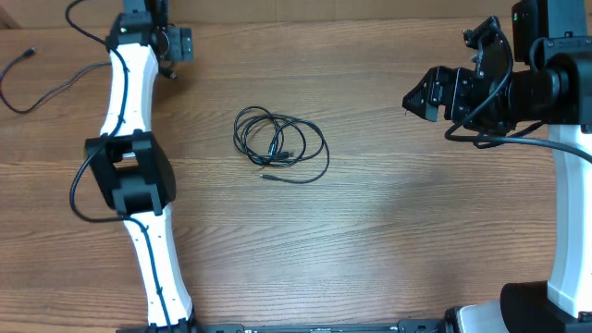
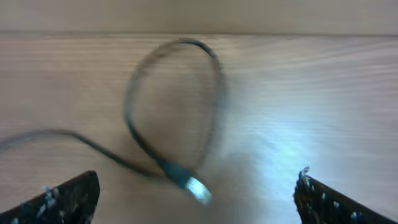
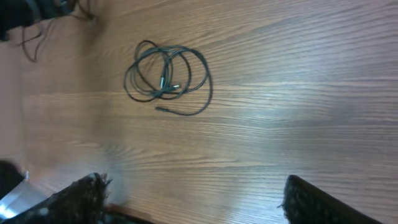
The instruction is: Untangle cables
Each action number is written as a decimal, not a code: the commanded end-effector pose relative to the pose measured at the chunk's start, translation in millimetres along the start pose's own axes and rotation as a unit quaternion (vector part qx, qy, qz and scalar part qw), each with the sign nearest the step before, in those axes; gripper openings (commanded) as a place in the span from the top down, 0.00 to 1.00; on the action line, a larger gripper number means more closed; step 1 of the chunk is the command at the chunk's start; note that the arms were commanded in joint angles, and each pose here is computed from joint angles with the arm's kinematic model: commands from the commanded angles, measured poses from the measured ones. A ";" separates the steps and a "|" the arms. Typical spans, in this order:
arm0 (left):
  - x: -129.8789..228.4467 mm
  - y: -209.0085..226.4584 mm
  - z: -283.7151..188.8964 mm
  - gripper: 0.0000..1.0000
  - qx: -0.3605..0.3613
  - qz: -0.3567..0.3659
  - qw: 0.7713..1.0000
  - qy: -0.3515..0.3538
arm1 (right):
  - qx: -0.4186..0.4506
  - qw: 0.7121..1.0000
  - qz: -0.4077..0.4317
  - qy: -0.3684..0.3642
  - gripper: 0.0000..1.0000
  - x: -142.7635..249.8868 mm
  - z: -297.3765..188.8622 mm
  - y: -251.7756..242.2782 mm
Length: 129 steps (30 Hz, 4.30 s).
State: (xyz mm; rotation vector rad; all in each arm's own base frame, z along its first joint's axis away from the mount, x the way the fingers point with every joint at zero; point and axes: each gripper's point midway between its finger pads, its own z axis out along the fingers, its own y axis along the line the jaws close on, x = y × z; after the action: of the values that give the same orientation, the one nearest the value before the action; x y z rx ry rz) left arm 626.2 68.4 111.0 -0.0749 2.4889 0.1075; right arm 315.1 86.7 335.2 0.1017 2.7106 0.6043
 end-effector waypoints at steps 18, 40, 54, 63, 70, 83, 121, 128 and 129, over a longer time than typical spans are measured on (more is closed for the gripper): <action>108.5 -235.1 -255.2 0.00 0.375 0.009 0.888 0.264 | 0.014 1.000 -0.004 -0.001 0.00 -0.3 1.1 -4.3; 151.0 -167.5 -349.5 0.01 0.147 -0.031 0.968 0.199 | 0.028 0.997 0.038 0.069 0.00 17.7 66.6 -33.9; 206.7 -190.1 -192.4 0.30 0.071 -0.011 0.947 0.312 | 0.030 0.996 0.040 0.079 0.00 22.8 67.1 -34.3; 214.8 -170.6 -133.7 0.32 0.012 -0.006 0.948 0.318 | 0.030 0.996 0.040 0.079 0.00 22.6 67.1 -34.2; 204.9 -143.6 -127.3 0.30 0.010 -0.022 0.948 0.316 | 0.029 0.996 0.039 0.075 0.00 21.0 67.4 -33.9; 204.4 -174.1 -127.9 0.51 0.105 -0.022 0.940 0.323 | 0.028 0.996 0.038 0.073 0.00 19.6 69.0 -34.2; 82.2 -276.2 -290.0 0.96 0.502 0.024 0.848 0.169 | 0.027 0.996 0.040 0.078 0.00 21.4 78.0 -37.5; 44.4 -283.7 -362.8 0.96 0.549 0.021 0.829 0.104 | 0.003 0.996 0.039 0.075 0.00 18.9 78.5 -29.2; 40.3 -284.8 -373.5 0.96 0.561 0.027 0.822 0.092 | 0.001 0.997 0.038 0.073 0.00 17.6 78.8 -28.3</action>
State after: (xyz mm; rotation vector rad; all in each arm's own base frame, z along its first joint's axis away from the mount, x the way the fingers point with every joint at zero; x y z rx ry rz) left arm 416.7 -238.3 311.8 0.4075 2.4827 -1.2450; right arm 326.8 87.7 247.3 0.1857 2.8759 0.6080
